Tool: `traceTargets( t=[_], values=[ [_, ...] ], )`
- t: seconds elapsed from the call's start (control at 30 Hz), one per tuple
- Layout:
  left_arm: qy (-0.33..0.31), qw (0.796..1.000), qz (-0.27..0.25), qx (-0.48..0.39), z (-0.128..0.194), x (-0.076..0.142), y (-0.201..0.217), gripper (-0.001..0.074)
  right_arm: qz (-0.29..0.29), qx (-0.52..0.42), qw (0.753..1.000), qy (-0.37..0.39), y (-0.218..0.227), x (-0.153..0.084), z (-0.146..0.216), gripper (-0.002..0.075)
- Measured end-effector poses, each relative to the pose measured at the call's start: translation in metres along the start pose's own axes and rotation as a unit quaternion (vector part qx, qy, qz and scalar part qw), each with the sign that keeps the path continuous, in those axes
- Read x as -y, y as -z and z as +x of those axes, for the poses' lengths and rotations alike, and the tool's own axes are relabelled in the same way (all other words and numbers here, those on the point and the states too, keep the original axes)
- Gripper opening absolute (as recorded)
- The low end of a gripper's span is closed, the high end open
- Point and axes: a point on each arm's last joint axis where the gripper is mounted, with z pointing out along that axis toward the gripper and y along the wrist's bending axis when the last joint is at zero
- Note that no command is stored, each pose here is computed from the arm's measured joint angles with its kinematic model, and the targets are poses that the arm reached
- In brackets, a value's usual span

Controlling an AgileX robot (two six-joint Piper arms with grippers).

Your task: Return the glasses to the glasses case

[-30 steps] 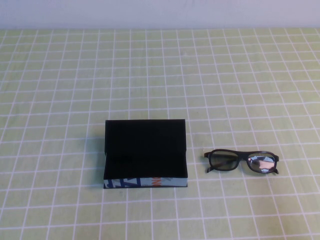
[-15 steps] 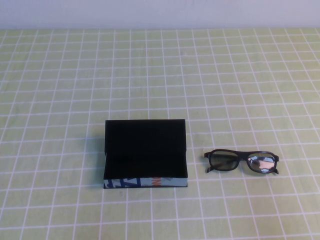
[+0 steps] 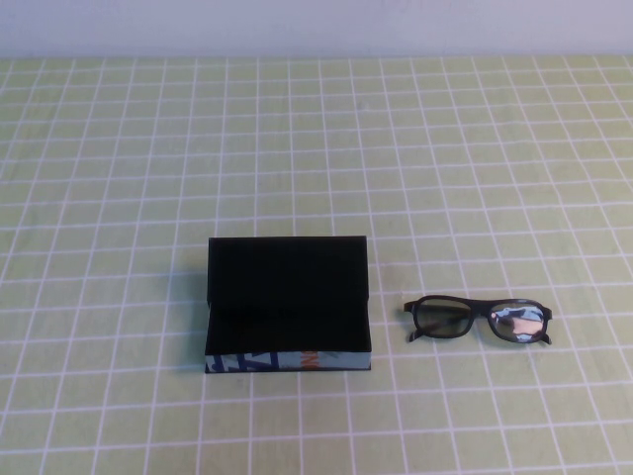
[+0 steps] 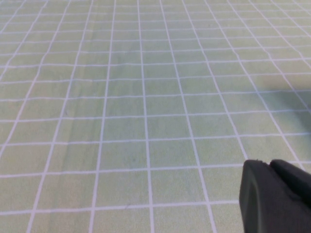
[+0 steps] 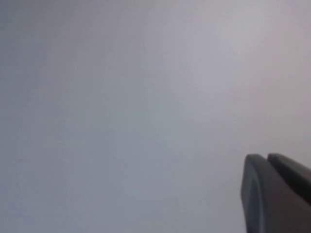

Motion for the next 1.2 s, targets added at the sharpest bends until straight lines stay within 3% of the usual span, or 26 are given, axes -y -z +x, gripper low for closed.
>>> traceTargets(
  t=[0.1, 0.23, 0.5, 0.67, 0.83, 1.0, 1.2],
  values=[
    [0.000, 1.000, 0.000, 0.000, 0.000, 0.000, 0.000, -0.0004, 0.025, -0.129, 0.991, 0.035, -0.045, 0.001, 0.007, -0.0018],
    [0.000, 1.000, 0.000, 0.000, 0.000, 0.000, 0.000, -0.0004, 0.025, -0.290, 0.952, 0.095, -0.094, 0.007, 0.036, -0.0018],
    [0.000, 1.000, 0.000, 0.000, 0.000, 0.000, 0.000, -0.0004, -0.073, -0.471, 0.872, 0.115, -0.150, 0.016, 0.119, -0.0018],
    [0.000, 1.000, 0.000, 0.000, 0.000, 0.000, 0.000, -0.0004, -0.147, -0.546, 0.813, 0.141, -0.173, 0.016, 0.164, -0.0018],
    [0.000, 1.000, 0.000, 0.000, 0.000, 0.000, 0.000, -0.0004, -0.230, -0.611, 0.741, 0.155, -0.188, 0.001, 0.192, -0.0018],
    [0.000, 1.000, 0.000, 0.000, 0.000, 0.000, 0.000, -0.0004, -0.272, -0.643, 0.697, 0.163, -0.199, -0.012, 0.211, -0.0018],
    [0.000, 1.000, 0.000, 0.000, 0.000, 0.000, 0.000, -0.0004, -0.302, -0.657, 0.648, 0.240, -0.207, -0.015, 0.248, -0.0013]
  ],
)
